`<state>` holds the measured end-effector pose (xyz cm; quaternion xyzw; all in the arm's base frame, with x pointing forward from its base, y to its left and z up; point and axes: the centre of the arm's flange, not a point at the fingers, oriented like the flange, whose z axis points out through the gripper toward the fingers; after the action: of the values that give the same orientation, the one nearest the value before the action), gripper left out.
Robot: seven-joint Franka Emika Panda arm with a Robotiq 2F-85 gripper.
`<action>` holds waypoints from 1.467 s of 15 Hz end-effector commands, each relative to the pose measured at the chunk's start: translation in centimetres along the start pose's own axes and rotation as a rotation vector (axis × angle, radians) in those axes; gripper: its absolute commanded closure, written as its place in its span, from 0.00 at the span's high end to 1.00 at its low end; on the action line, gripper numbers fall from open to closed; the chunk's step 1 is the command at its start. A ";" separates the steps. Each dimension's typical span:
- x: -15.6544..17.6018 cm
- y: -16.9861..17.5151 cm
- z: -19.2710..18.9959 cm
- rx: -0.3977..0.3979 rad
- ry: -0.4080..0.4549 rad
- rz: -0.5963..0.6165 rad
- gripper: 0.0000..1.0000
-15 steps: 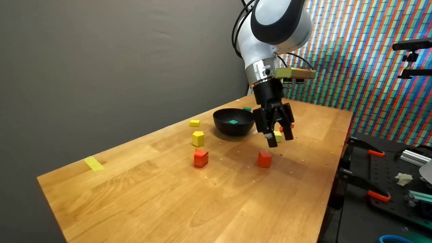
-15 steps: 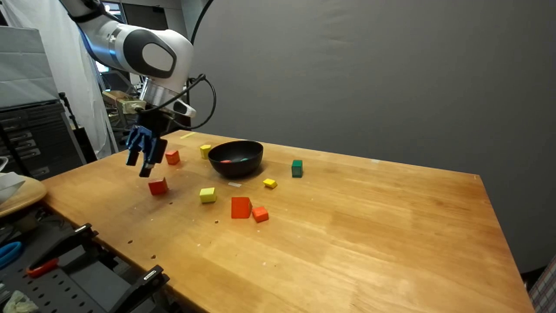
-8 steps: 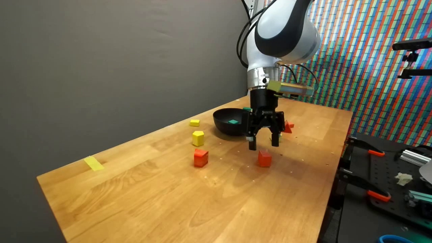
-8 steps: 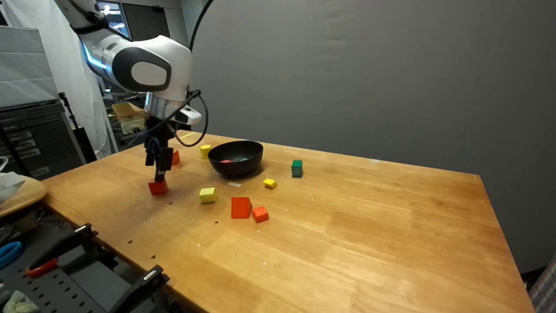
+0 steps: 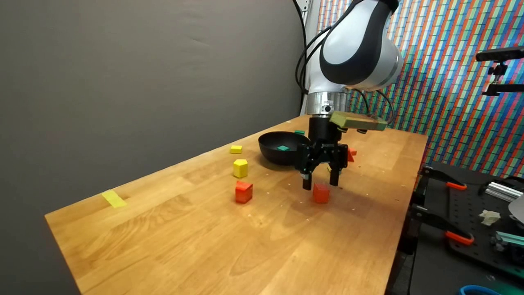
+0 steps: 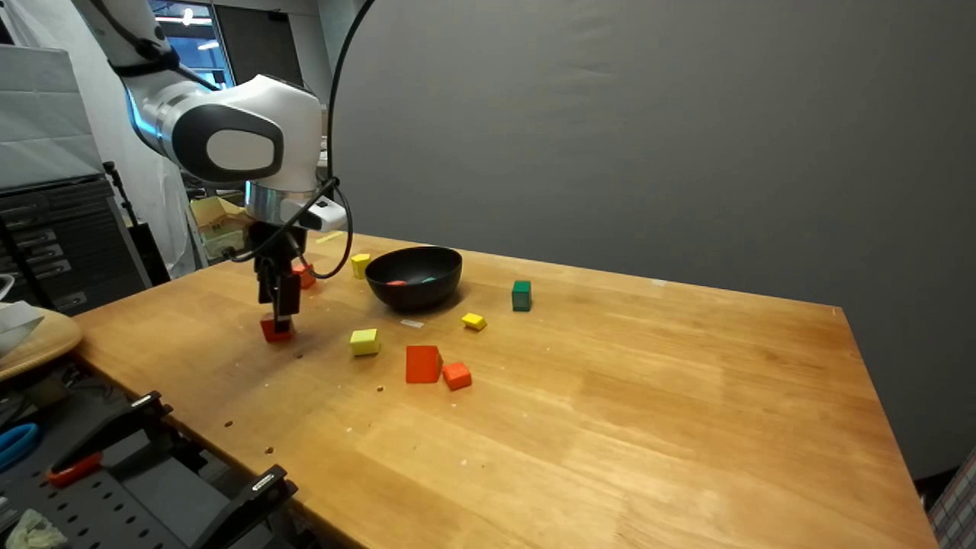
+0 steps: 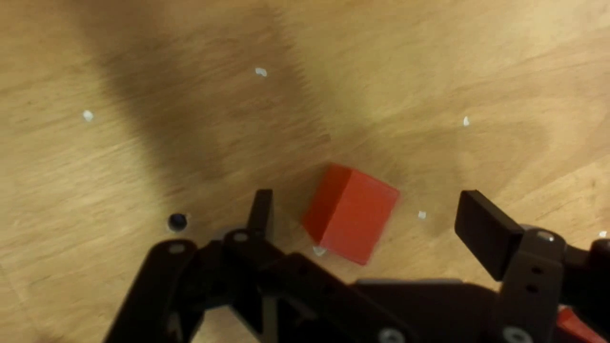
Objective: Put the colored things in the bowl
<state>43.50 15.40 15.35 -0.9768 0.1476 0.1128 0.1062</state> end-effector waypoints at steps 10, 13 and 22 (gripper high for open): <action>3.0 -0.9 1.9 -0.014 -0.095 -0.046 0.25; 3.8 -1.0 1.1 -0.020 -0.067 -0.053 0.10; 2.4 -2.8 -9.9 -0.228 0.266 -0.120 0.10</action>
<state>48.13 15.88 20.12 -0.9953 0.0782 0.0532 0.0201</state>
